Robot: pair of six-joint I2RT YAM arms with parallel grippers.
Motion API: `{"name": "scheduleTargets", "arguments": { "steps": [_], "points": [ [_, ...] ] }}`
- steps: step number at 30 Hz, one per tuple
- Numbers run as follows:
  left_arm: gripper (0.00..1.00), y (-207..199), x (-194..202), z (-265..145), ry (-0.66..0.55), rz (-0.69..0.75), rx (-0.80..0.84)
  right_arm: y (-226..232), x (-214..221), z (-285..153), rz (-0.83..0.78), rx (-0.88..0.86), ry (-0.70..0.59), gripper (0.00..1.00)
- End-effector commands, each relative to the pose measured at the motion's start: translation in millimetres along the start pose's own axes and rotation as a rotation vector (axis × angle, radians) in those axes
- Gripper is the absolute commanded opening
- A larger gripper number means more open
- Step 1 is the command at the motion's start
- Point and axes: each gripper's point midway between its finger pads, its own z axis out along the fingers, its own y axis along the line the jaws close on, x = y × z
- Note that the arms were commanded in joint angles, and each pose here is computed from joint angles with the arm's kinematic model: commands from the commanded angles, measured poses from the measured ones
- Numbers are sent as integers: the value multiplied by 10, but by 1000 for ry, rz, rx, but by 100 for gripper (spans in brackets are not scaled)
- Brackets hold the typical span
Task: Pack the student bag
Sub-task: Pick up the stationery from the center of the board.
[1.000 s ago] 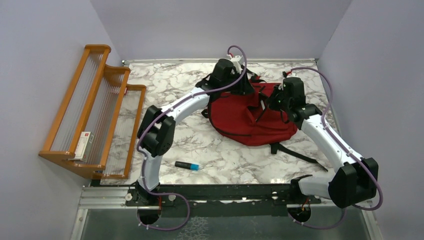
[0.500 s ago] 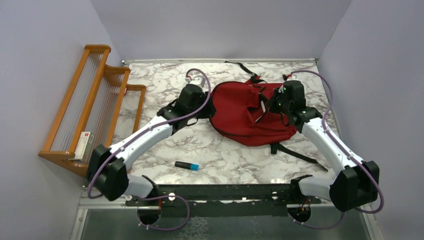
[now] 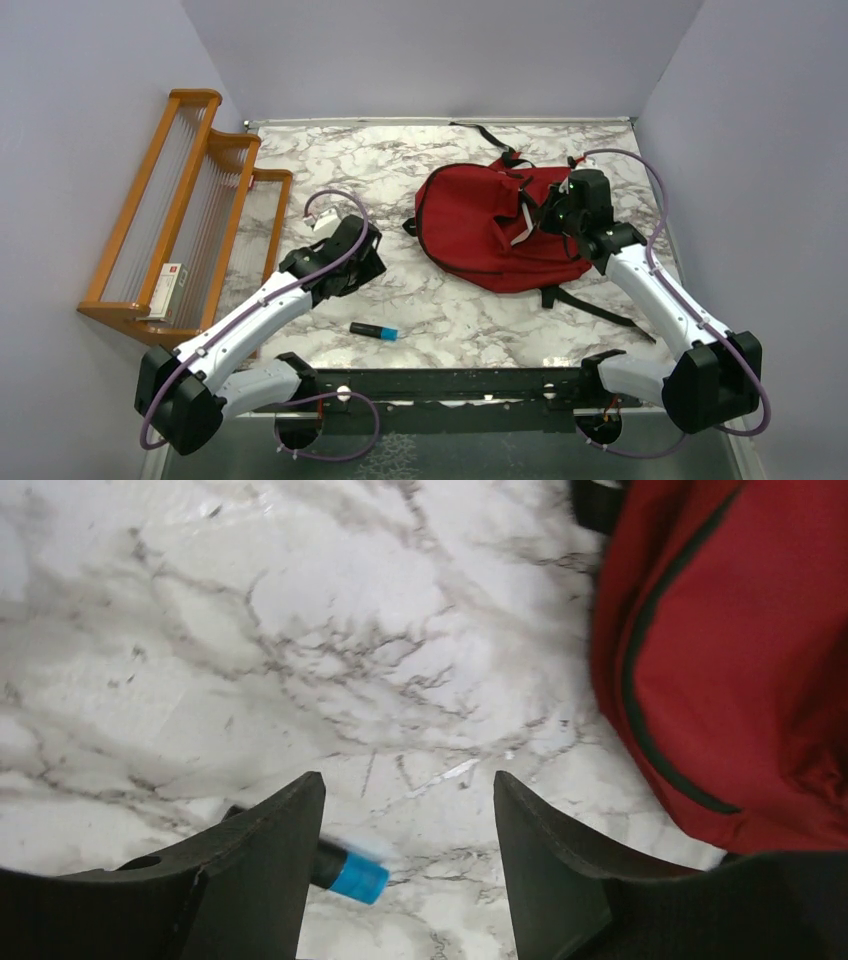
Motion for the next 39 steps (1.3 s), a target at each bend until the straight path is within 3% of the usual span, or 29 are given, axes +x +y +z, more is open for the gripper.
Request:
{"name": "scheduleTargets", "arguments": {
  "steps": [1,7,13,30,39],
  "points": [
    [65,548,373,-28,95,-161,-199,-33,-25,-28,12,7,-26,1],
    [66,766,696,-58,161,-291,-185,-24,44,35,10,-4,-4,1],
    [75,910,984,2,252,-334,-242,-26,95,53,10,-11,4,1],
    [75,665,1149,217,314,-288,-196,-103,90,16,1,30,3,1],
    [66,505,1216,373,348,-234,-178,-133,75,9,-4,47,-2,1]
  ]
}}
